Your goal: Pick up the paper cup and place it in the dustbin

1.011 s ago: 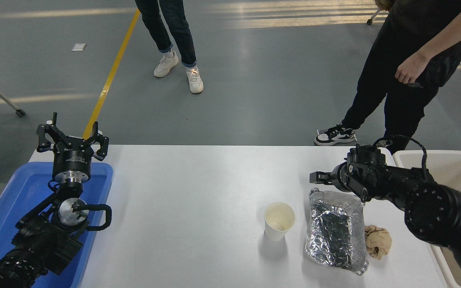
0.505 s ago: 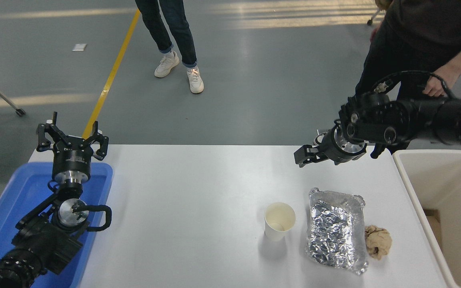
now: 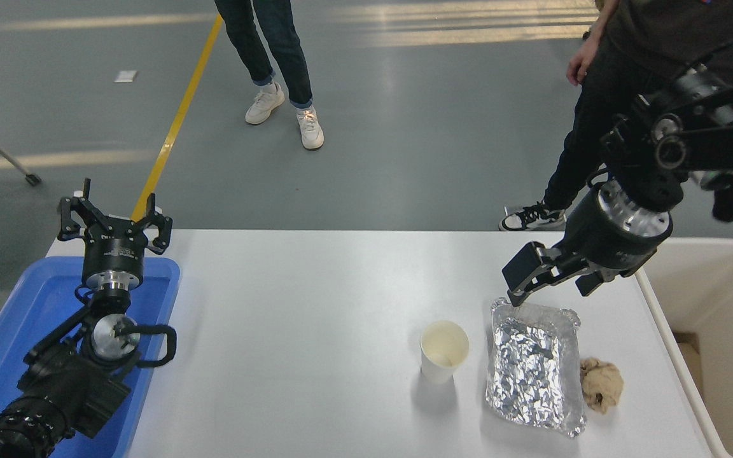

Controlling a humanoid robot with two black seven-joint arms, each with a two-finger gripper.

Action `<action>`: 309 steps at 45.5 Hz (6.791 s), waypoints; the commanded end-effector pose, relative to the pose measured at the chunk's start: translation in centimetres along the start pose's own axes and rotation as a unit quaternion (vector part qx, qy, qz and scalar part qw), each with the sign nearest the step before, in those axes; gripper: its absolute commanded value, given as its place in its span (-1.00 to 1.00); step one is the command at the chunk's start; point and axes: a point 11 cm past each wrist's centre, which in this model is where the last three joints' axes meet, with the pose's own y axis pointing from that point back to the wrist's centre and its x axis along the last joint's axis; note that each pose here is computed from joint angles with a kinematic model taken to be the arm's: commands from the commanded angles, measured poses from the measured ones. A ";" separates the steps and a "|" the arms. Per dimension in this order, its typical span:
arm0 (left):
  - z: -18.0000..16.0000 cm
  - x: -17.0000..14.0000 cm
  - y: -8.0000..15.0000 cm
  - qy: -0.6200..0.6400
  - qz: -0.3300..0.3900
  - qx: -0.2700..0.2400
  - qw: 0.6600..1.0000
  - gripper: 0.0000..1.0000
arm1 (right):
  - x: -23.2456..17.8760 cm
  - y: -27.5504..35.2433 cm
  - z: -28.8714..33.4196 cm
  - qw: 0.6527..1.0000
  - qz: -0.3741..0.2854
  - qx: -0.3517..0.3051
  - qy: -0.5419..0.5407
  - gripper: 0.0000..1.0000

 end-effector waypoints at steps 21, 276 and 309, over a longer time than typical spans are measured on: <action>0.0 0.0 0.0 0.000 0.000 0.001 1.000 0.98 | 1.1 1.6 -0.3 0.996 0.071 -0.051 0.003 1.00; 0.0 0.0 0.0 -0.002 -0.002 0.003 1.000 0.98 | 1.3 -5.1 29.2 0.896 0.314 -0.167 -0.265 1.00; 0.0 0.0 0.0 -0.002 -0.001 0.002 1.000 0.98 | 0.3 3.5 -1.4 0.996 0.027 0.072 -0.040 1.00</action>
